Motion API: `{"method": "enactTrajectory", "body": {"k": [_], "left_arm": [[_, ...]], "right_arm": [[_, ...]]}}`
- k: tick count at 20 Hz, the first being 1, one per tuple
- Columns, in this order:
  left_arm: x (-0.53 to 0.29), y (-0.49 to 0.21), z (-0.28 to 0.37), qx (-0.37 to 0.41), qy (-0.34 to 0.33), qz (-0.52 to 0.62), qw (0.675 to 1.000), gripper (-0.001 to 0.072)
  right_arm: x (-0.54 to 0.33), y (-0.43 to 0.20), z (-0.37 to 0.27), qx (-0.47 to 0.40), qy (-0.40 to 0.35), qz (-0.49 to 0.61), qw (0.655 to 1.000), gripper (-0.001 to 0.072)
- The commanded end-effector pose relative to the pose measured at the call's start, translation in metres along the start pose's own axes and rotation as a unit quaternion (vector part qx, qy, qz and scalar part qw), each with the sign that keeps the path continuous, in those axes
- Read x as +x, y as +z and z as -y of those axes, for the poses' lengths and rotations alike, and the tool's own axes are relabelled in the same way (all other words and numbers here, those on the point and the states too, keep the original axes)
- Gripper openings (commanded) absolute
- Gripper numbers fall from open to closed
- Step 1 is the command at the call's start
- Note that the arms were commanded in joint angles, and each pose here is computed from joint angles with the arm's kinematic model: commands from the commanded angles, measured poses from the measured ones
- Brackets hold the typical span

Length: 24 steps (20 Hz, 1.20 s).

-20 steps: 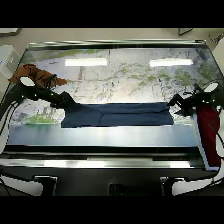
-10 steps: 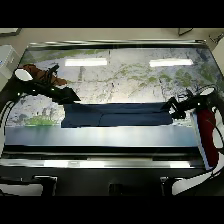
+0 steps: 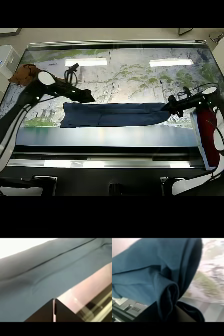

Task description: Fold the clothes and pants, and hang the long-sleeved shirts on hangers.

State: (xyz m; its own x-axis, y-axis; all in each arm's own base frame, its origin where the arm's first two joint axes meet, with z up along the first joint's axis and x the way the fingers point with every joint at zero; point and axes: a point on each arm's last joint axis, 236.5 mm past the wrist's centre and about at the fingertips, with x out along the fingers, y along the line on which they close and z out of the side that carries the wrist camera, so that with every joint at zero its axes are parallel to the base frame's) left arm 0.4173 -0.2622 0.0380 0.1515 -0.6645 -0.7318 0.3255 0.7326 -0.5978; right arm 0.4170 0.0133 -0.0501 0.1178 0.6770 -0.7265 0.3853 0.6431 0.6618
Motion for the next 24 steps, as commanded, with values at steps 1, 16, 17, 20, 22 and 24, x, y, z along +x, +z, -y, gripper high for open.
{"method": "enactTrajectory", "body": {"k": [1, 16, 17, 20, 22, 24], "left_arm": [[0.051, 0.012, 0.027, -0.018, 0.004, 0.050, 0.999, 0.0034], [0.240, -0.049, 0.152, -0.312, -0.136, 0.063, 0.938, 0.0029], [0.236, -0.044, 0.153, -0.291, -0.137, 0.071, 0.944, 0.0028], [0.205, -0.021, 0.121, -0.177, -0.125, 0.064, 0.974, 0.0025], [0.160, -0.001, 0.069, -0.129, -0.085, 0.049, 0.987, 0.0025], [0.091, 0.026, 0.009, -0.117, -0.035, 0.059, 0.991, 0.0025]], "right_arm": [[-0.031, -0.016, -0.073, -0.069, 0.076, 0.027, 0.994, 0.0036], [-0.070, -0.178, -0.249, -0.238, 0.083, 0.087, 0.964, 0.0039], [-0.065, -0.168, -0.245, -0.226, 0.071, 0.096, 0.967, 0.0038], [-0.043, -0.140, -0.252, -0.208, 0.090, 0.103, 0.968, 0.0037], [-0.012, -0.135, -0.269, -0.217, 0.117, 0.088, 0.965, 0.0037], [0.034, -0.146, -0.289, -0.212, 0.147, 0.050, 0.965, 0.0038]]}}
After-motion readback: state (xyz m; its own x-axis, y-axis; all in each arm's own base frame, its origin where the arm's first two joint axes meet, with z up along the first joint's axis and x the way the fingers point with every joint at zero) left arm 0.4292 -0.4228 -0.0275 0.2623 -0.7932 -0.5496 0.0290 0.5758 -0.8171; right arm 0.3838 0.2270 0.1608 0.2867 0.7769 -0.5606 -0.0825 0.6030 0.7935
